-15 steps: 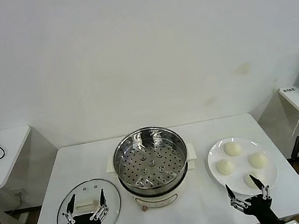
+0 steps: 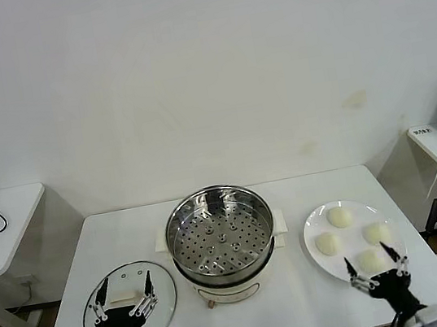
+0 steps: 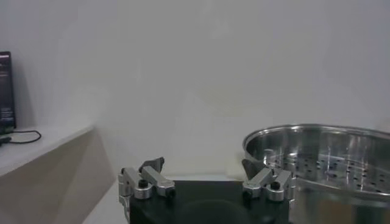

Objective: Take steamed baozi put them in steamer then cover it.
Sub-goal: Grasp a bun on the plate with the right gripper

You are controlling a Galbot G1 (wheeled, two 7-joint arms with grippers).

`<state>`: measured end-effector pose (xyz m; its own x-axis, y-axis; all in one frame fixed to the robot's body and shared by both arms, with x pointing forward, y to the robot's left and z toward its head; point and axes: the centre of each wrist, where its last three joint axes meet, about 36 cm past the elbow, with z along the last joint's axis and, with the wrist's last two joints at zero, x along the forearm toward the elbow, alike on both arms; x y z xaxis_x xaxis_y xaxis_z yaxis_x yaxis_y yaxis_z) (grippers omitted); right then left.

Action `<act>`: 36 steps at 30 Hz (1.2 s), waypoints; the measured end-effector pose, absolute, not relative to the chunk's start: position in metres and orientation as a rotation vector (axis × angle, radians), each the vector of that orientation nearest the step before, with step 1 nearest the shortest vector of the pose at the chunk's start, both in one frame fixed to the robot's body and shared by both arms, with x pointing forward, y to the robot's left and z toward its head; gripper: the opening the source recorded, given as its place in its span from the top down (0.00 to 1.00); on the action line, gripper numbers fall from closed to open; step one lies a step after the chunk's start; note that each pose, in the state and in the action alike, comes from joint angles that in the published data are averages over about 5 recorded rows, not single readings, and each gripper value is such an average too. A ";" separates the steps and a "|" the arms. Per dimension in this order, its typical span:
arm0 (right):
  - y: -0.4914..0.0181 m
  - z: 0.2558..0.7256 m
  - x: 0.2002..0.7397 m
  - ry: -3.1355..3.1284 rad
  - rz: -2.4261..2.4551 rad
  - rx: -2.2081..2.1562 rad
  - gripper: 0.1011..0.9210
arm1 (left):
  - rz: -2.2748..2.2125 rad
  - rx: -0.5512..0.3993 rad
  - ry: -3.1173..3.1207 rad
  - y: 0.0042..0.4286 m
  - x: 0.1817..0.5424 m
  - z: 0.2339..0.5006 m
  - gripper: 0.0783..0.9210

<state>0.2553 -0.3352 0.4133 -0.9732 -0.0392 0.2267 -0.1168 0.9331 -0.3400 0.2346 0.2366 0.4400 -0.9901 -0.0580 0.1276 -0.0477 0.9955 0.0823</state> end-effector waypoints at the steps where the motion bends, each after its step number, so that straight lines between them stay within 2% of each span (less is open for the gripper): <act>1: -0.341 0.415 0.261 -2.859 0.579 0.122 0.12 | -0.126 0.073 -3.008 0.237 0.235 0.441 0.12; 11: -0.401 0.448 0.332 -2.594 1.176 0.307 0.12 | -0.199 -0.005 -2.986 0.238 0.234 0.442 0.12; 19: -0.440 0.491 0.402 -2.282 1.507 0.516 0.12 | -0.227 -0.014 -2.979 0.240 0.234 0.441 0.12; 27: -0.444 0.516 0.476 -2.030 1.614 0.738 0.12 | -0.244 -0.009 -2.978 0.243 0.235 0.442 0.12; 36: -0.436 0.522 0.537 -1.771 1.606 0.946 0.12 | -0.264 0.003 -2.974 0.247 0.239 0.439 0.12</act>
